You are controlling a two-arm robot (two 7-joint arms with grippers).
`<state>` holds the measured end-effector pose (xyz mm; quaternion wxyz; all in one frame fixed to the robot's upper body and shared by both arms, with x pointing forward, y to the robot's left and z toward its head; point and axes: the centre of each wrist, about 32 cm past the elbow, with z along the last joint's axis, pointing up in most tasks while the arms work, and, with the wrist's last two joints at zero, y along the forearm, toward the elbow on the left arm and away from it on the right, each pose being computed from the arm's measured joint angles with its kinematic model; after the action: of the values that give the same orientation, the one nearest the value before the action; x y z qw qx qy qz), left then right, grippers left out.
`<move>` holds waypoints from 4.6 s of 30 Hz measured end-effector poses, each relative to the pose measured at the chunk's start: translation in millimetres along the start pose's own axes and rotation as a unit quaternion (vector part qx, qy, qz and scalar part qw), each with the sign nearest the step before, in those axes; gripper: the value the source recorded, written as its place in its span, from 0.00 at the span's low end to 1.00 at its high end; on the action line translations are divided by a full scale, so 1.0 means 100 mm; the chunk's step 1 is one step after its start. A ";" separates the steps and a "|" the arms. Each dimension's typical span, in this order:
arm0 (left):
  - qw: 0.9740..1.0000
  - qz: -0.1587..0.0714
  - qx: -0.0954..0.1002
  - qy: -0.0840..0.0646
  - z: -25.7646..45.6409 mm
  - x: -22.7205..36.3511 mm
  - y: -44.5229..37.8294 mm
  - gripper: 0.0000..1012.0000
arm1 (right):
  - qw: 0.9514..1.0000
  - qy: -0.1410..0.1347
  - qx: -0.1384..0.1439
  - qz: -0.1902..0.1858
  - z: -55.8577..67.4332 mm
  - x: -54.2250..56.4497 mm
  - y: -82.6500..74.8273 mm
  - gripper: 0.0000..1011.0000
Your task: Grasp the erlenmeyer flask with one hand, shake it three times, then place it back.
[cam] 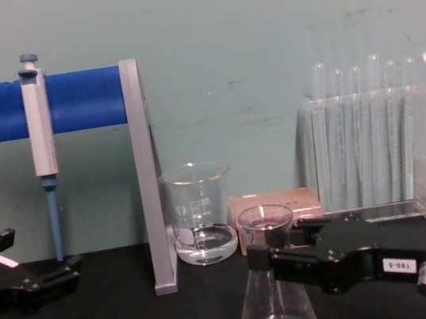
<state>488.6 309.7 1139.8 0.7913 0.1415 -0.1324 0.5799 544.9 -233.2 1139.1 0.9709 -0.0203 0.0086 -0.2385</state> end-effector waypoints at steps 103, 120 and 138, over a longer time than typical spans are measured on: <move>1.000 0.000 0.000 0.000 0.000 0.000 0.000 0.99 | 0.993 -0.075 0.077 -0.047 0.62 -0.44 0.32 0.44; 1.000 0.000 0.000 0.000 0.000 0.000 0.000 0.99 | 0.952 -0.086 0.085 -0.282 0.58 -0.46 -0.18 0.44; 1.000 0.000 0.000 0.000 0.000 0.000 0.000 0.99 | 0.901 -0.091 0.066 -0.420 0.60 -0.48 -0.59 0.44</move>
<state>488.6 309.7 1139.8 0.7913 0.1415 -0.1324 0.5799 476.5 -260.7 1201.6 0.7762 0.0205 -0.1047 -0.6214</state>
